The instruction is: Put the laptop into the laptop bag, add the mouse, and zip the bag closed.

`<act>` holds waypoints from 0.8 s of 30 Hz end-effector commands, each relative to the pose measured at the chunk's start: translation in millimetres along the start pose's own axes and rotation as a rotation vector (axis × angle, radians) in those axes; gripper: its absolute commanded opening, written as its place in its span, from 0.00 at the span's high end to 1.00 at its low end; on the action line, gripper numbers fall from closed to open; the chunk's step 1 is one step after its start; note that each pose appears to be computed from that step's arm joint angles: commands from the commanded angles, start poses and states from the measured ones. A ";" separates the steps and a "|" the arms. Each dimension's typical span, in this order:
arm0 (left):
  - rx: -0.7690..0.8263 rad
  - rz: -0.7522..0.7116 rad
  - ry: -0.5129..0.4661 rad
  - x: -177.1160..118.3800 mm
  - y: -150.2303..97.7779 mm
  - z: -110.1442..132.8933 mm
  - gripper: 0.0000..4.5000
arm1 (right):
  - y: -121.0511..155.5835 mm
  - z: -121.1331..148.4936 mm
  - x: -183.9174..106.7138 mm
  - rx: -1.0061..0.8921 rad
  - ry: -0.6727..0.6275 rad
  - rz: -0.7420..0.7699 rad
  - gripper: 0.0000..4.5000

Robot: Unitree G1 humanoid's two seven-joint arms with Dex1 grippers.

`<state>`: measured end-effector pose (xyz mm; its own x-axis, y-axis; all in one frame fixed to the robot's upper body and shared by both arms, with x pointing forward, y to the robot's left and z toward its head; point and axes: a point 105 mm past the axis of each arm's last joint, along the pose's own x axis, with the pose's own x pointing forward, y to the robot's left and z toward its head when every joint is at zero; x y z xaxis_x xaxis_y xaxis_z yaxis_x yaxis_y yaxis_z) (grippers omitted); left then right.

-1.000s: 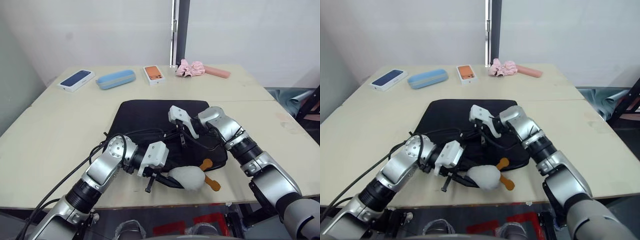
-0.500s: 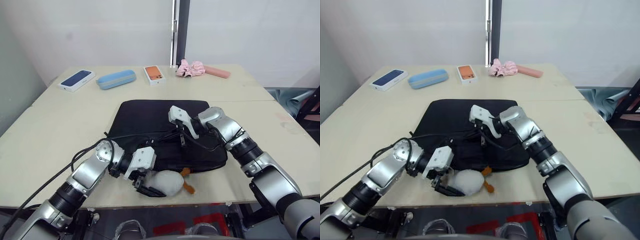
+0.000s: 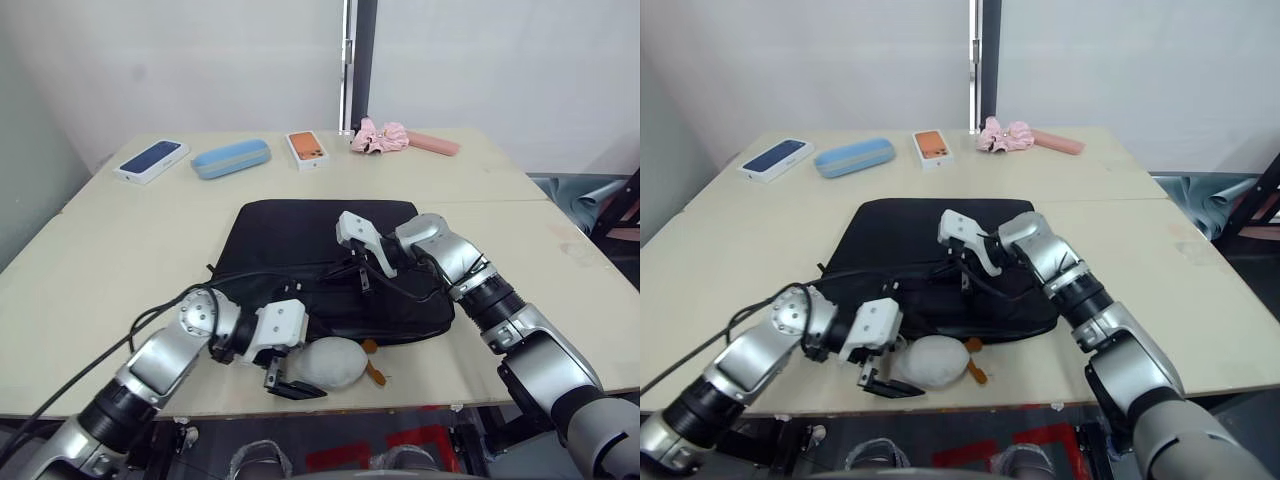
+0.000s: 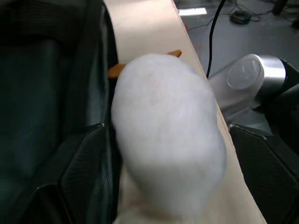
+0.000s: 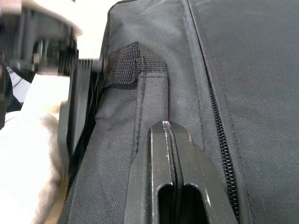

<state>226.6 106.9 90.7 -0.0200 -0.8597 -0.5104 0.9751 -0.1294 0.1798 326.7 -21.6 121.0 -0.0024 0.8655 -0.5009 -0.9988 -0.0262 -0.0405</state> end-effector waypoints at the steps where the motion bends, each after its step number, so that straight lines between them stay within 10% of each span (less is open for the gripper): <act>1: -0.012 -0.017 0.041 -25.6 -8.0 5.0 0.01 | 1.7 -41.4 0.6 0.104 0.129 -0.014 1.00; 4: -0.101 -0.006 0.093 -60.3 -15.5 2.7 0.01 | 0.9 -37.0 -4.1 0.094 0.112 -0.026 1.00; 12: -0.320 0.096 -0.151 -115.6 -3.7 52.0 0.01 | 14.9 3.3 -39.1 0.036 -0.061 -0.060 1.00; 24: -0.205 0.106 -0.186 -104.7 28.3 62.4 0.01 | 53.3 24.2 -151.8 0.033 -0.110 -0.335 1.00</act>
<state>236.0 167.6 199.3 0.0587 -0.9393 -0.3382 0.9977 0.0662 -0.0108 283.0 -134.3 200.2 0.2894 0.8709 -0.3973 -0.9572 0.2664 -0.1132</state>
